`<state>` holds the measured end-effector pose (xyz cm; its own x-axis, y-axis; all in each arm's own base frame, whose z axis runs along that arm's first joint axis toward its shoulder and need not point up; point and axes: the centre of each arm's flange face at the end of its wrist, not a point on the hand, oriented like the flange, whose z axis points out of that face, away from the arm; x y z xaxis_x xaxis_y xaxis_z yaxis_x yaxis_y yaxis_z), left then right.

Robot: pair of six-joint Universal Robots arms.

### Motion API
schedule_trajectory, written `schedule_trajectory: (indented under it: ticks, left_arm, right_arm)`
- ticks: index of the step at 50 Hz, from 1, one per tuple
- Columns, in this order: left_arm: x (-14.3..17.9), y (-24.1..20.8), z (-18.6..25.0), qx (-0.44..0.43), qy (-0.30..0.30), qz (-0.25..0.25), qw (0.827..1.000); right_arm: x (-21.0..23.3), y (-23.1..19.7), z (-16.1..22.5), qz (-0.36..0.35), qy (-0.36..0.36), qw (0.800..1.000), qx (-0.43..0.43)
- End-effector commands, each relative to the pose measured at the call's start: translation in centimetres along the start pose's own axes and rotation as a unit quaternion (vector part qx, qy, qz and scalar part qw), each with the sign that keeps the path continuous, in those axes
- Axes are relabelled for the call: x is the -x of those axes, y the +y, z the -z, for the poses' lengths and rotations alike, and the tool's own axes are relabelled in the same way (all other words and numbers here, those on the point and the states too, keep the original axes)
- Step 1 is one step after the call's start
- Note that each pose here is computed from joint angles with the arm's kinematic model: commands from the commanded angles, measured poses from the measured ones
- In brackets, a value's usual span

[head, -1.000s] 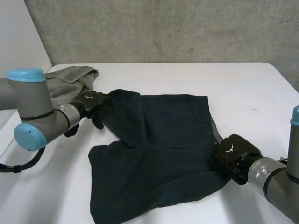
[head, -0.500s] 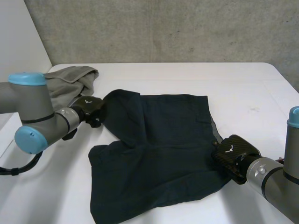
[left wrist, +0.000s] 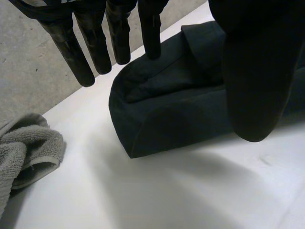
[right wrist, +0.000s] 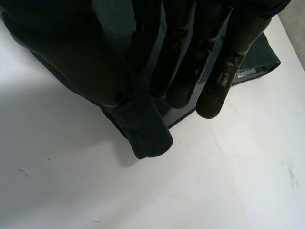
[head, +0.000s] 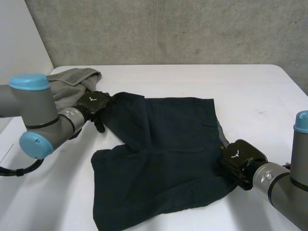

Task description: Fold the laundry.

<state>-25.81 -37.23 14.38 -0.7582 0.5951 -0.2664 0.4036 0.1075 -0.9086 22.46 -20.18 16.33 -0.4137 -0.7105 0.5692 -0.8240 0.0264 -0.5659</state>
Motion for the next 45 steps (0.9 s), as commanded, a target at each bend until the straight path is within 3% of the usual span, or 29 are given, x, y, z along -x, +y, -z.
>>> schedule_trajectory:
  ticks: [1,14,37,45]
  left_arm:
    - [0.0,1.4,-1.4,0.009,0.0,0.001,1.0]
    - [0.0,2.1,-1.8,0.016,-0.002,0.001,1.0]
    - [0.8,3.5,1.5,0.061,-0.009,0.022,0.998]
    - [0.7,1.2,2.3,0.036,-0.009,0.015,0.999]
  right_arm:
    - [-0.1,0.0,-0.1,0.0,0.004,1.0,-0.002]
    - [0.0,0.3,-0.6,-0.001,0.001,1.0,0.002]
    - [0.2,0.5,-0.9,-0.003,-0.005,1.0,0.007]
    - [0.3,0.5,-0.9,-0.002,-0.005,1.0,0.007]
